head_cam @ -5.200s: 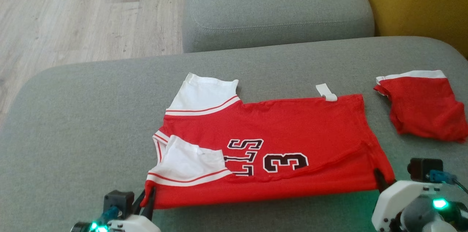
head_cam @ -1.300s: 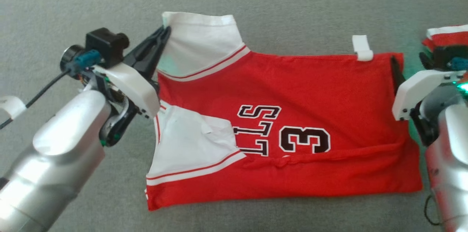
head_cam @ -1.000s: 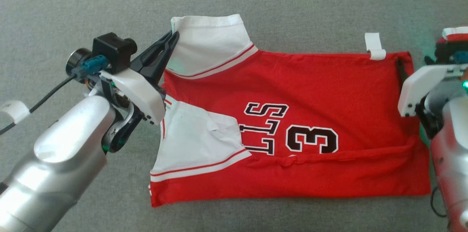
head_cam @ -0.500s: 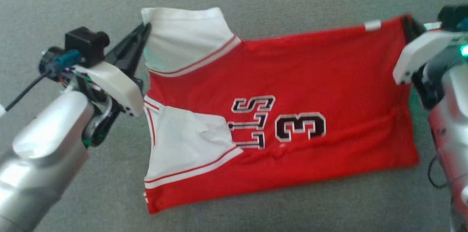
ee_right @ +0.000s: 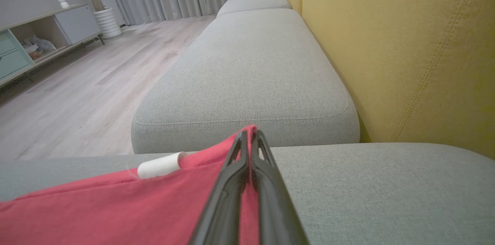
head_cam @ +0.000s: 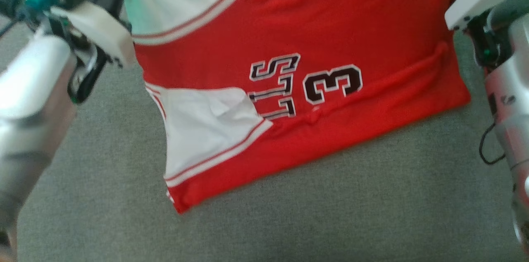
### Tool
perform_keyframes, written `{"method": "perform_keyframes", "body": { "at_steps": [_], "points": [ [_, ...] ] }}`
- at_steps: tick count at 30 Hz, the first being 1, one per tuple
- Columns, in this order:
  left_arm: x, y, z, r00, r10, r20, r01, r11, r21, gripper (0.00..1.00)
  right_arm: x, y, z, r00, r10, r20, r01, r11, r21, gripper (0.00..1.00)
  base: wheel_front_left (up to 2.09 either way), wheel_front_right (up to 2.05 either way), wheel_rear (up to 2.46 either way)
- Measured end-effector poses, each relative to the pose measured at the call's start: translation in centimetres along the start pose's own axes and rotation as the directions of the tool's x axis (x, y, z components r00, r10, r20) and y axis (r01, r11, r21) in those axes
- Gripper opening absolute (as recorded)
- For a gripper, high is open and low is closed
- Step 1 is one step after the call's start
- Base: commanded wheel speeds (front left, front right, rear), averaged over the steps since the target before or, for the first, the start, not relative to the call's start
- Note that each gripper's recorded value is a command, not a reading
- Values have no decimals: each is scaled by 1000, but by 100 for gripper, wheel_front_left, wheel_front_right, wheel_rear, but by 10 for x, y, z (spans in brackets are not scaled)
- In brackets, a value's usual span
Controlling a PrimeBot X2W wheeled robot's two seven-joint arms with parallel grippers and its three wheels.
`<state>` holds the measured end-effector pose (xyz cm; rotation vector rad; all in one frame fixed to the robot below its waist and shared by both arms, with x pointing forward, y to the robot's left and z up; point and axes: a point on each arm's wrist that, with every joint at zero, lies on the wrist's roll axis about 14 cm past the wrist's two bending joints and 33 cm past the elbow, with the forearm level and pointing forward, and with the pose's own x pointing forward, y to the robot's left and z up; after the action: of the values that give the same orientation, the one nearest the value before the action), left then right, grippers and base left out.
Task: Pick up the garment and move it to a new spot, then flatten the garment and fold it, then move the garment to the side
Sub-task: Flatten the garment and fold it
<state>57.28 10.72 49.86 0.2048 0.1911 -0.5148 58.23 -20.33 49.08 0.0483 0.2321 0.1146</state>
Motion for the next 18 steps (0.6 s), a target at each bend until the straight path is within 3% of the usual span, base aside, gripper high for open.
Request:
{"method": "perform_keyframes", "body": {
  "at_steps": [8,18],
  "points": [
    [25,28,36,990,57,128,-66,996,67,0,15,-8,6,1000,-20,11,20,1000,15,0,0,0,0],
    [36,21,43,989,36,143,-47,996,73,0,23,-1,13,999,0,51,0,1000,12,0,0,0,0]
  ]
}}
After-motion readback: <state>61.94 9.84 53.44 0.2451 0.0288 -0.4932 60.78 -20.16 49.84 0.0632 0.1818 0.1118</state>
